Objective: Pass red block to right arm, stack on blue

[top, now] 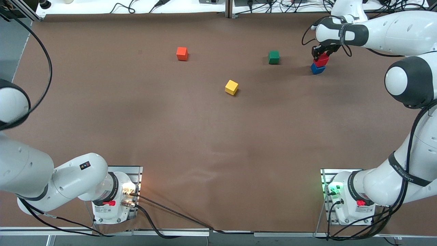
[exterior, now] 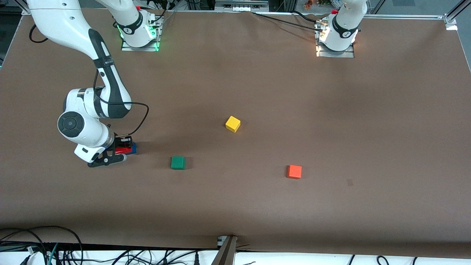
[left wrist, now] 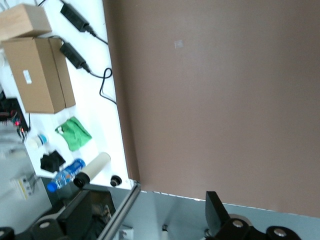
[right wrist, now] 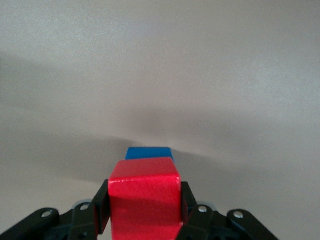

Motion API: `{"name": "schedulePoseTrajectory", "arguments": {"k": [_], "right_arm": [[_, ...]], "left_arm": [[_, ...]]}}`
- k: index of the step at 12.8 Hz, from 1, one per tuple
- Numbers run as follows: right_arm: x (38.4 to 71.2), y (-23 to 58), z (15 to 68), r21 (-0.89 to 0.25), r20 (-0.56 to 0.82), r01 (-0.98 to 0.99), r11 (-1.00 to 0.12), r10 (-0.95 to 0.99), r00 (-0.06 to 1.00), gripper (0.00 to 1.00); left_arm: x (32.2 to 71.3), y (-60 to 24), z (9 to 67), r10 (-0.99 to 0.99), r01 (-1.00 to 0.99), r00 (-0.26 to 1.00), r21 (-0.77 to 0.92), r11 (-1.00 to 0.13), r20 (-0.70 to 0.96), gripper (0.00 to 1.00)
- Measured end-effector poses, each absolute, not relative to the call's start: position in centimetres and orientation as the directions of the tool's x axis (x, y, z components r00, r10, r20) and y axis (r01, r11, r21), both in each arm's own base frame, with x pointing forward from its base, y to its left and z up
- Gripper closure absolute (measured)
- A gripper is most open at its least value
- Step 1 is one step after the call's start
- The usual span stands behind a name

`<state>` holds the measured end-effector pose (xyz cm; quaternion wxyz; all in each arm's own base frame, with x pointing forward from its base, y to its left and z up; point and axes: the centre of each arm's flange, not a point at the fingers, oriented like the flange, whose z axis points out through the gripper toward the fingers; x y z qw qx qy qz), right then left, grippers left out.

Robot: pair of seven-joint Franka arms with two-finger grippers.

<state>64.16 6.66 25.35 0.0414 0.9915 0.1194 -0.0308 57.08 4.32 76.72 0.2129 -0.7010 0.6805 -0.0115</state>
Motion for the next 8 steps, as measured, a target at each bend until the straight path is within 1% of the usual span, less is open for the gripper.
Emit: {"name": "schedulePoseTrajectory", "arguments": {"k": [1, 3, 6, 8], "right_arm": [[64.1, 6.6, 25.3, 0.074, -0.072, 0.237, -0.969, 0.232, 0.97, 0.43], [63.9, 6.5, 25.3, 0.075, -0.075, 0.235, -0.969, 0.229, 0.971, 0.43], [63.8, 6.2, 25.3, 0.077, -0.076, 0.231, -0.97, 0.225, 0.971, 0.43], [63.8, 5.9, 25.2, 0.078, -0.077, 0.227, -0.971, 0.221, 0.972, 0.43]], "left_arm": [[56.0, 2.9, 77.0, -0.952, -0.942, 0.148, -0.331, -0.053, -0.268, 0.0], [55.1, 1.5, 75.8, -0.929, -0.925, 0.267, -0.338, -0.174, -0.255, 0.0], [55.5, 1.7, 72.5, -0.875, -0.879, 0.433, -0.317, -0.356, -0.217, 0.0], [55.7, 2.6, 70.5, -0.838, -0.834, 0.528, -0.269, -0.481, -0.139, 0.0]]}}
